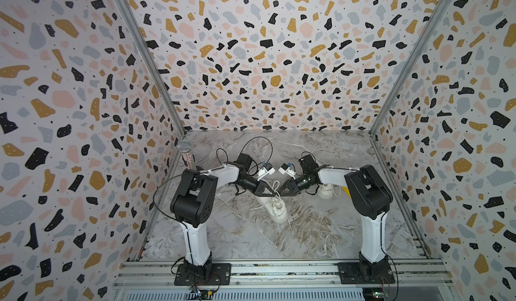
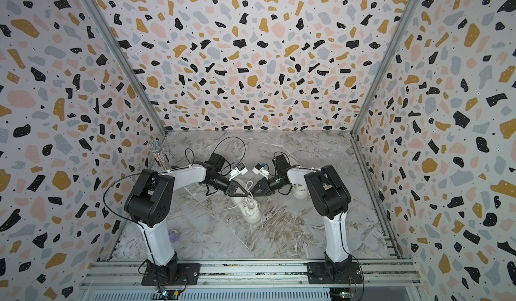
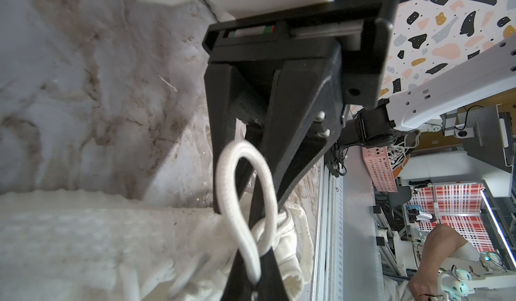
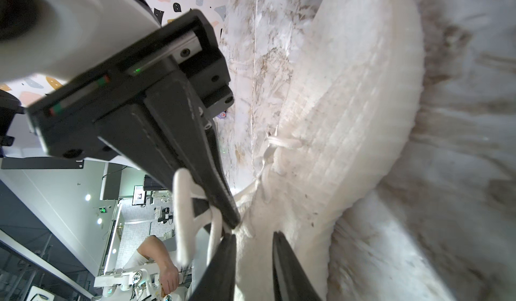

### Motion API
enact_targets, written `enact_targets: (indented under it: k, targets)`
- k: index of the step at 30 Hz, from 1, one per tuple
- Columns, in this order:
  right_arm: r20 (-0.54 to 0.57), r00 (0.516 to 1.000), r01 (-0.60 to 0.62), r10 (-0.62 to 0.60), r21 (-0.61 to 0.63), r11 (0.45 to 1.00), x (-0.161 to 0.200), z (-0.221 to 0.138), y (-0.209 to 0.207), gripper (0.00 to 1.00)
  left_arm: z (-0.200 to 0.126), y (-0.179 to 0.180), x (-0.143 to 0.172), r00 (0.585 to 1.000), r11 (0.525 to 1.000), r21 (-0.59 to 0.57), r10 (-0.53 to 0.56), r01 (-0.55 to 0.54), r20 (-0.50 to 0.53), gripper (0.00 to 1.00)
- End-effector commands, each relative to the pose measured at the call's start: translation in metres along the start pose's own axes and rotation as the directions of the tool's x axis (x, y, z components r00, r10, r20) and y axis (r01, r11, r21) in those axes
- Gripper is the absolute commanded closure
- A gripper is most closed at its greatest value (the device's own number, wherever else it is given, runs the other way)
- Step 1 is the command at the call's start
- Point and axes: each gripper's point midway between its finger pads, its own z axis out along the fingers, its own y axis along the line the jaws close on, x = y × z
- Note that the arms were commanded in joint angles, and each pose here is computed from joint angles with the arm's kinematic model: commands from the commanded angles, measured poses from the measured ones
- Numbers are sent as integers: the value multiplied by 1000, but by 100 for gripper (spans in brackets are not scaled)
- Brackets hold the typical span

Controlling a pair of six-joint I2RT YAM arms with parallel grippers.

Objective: Tie the shoes
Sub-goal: Cross the shoelace with the shoelace.

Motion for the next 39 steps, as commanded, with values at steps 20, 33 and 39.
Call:
enact_targets:
  k: [20,33,39]
  targets:
    - [-33,999,38,-41,-85,996,9,1,27,72,-5,-9,-7,999,999,0,38,-38,13,100]
    - [-56,997,51,-55,-59,997,11,5,28,70,-4,-13,-8,999,999,12,43,-43,16,100]
    - [-55,997,51,-54,-57,997,8,7,29,74,-3,-15,-6,999,999,17,46,-46,12,100]
